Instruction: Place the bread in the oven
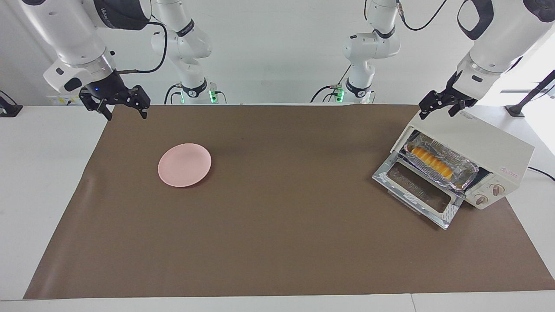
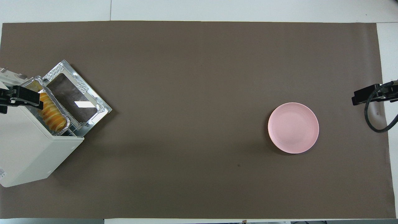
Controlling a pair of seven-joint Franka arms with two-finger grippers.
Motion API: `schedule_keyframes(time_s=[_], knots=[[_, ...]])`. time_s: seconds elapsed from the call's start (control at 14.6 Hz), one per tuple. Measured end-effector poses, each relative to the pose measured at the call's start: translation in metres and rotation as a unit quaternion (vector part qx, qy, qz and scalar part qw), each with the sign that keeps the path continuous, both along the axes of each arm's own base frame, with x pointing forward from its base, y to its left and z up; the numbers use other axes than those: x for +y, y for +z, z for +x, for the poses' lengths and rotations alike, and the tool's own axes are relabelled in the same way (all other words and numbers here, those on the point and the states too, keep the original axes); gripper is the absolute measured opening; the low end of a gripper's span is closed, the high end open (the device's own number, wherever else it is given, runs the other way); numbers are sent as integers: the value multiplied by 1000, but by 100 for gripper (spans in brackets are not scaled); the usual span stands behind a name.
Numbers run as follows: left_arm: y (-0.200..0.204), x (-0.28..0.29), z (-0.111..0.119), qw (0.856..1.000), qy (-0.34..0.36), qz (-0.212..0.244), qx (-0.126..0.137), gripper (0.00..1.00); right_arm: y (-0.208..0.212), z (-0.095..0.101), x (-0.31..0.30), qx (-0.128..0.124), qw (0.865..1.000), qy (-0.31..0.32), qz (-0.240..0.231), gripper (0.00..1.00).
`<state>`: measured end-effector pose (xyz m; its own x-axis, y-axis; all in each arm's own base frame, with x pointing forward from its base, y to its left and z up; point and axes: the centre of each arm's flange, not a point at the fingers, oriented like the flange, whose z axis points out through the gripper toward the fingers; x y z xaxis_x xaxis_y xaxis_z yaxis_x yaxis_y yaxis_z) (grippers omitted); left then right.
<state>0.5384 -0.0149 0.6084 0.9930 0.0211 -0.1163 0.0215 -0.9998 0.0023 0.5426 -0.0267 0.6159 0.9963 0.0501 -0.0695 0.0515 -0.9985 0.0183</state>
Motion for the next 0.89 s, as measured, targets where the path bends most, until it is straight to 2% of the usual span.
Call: schedule_keyframes(time_s=[0.89], knots=[[2,-8,1,1000,-7,0,-9,100,0,0,0,0,1000,0,0,100]])
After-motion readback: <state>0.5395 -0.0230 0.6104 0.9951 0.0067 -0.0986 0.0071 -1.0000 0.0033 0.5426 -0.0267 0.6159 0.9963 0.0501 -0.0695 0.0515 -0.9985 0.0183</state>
